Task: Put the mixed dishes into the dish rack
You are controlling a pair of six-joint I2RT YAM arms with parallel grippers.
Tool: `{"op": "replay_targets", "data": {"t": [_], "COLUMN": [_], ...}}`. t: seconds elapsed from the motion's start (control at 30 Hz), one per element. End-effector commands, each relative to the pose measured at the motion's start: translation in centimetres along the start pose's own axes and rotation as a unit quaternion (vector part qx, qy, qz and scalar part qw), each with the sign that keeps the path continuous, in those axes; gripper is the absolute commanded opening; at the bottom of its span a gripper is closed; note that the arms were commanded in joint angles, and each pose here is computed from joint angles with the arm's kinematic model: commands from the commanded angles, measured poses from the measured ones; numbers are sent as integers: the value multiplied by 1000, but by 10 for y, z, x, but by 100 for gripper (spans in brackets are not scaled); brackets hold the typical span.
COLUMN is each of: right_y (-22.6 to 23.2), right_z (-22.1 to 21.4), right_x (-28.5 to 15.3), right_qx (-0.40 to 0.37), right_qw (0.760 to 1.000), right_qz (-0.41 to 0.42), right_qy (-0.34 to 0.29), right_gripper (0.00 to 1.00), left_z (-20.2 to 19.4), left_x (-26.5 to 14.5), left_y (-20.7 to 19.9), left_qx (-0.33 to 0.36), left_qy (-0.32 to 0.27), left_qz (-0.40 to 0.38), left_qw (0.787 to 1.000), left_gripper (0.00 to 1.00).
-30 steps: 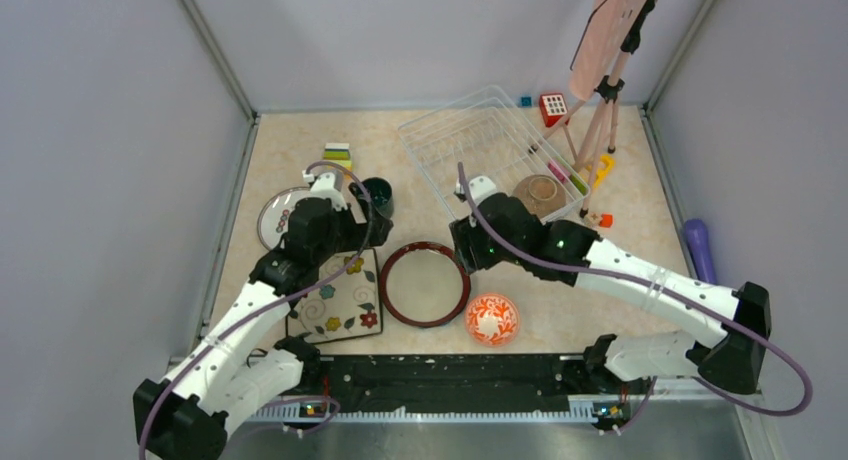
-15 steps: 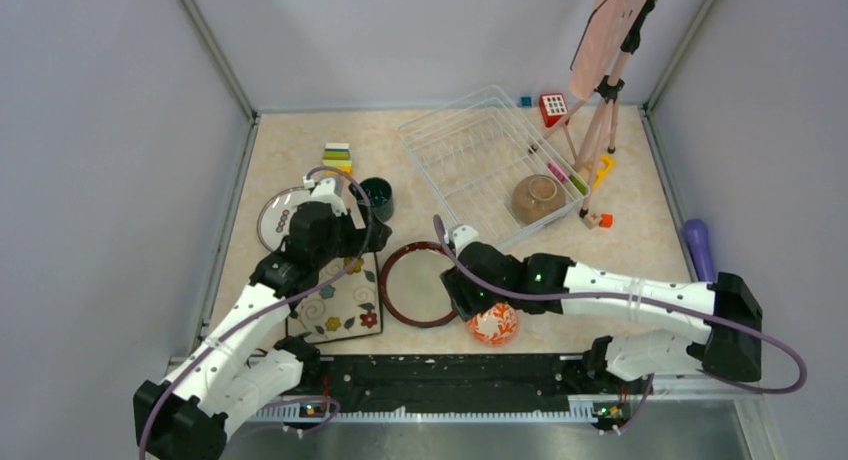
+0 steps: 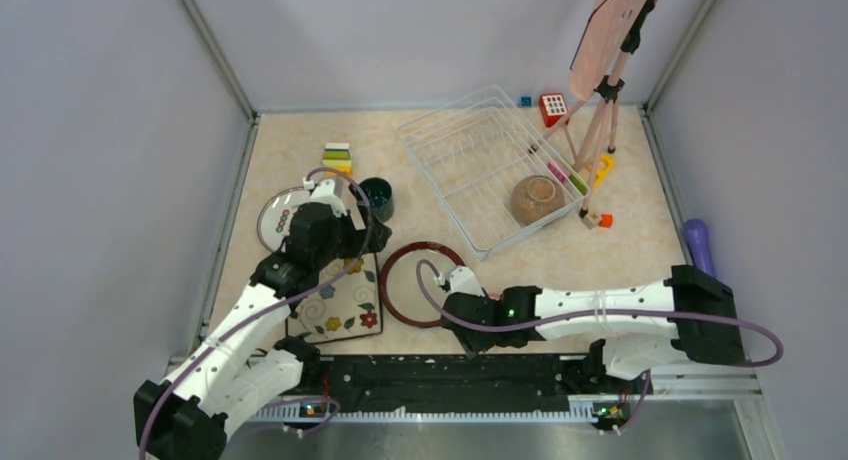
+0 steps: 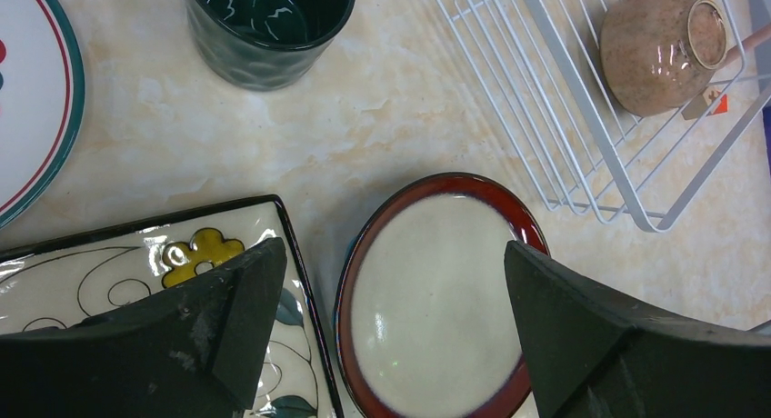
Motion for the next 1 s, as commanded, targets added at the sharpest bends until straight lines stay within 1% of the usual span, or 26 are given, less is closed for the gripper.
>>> {"op": "replay_targets", "data": {"t": [0.0,0.07,0.1,0.17,0.23,0.3,0.5,0.7,0.83,0.9,0.97], "right_y": [-2,-2,-4,-5,-5,-3,11,15,17,13,10], "right_z": [-8,-12,-14,-12,-4,8,56,107,142,162,185], "right_x": [13,17,20,18,9,-6,-59,-92,-111,-117,-123], "right_qx": [8,4,3,0,0,3,27,48,56,72,94], "right_qw": [1000,999,999,998,998,999,994,979,966,957,942], "right_qz": [-28,-37,-45,-55,-60,-47,38,119,155,171,200], "right_qy": [-4,1,4,5,-6,-24,-100,-156,-202,-224,-252], "right_gripper": [49,45,39,21,7,0,0,0,0,0,0], "left_z": [3,2,1,1,0,1,3,3,5,8,11], "left_x": [-4,-5,-5,-6,-6,-6,-8,-9,-10,-12,-12], "left_y": [-1,0,0,0,0,-1,-11,-25,-33,-38,-39], "left_qx": [-4,-4,-4,-5,-5,-5,-9,-12,-19,-22,-23], "left_qy": [-14,-15,-15,-15,-14,-13,-10,1,2,-2,-9], "left_qz": [-4,-4,-4,-4,-4,-8,-31,-71,-94,-106,-110], "left_qw": [1000,1000,1000,1000,1000,1000,999,997,995,994,994], "left_gripper": [95,95,95,95,95,94,94,94,94,94,94]}}
Point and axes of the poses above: each gripper's point midway between its finger pads, its own x axis out along the fingers, its own y axis along the line the jaws close on, z = x × y, the point moved 2 cm from there along -x, back along the fingers, and after that the axes turned 4 degrees about x, right-handed, at the moved point
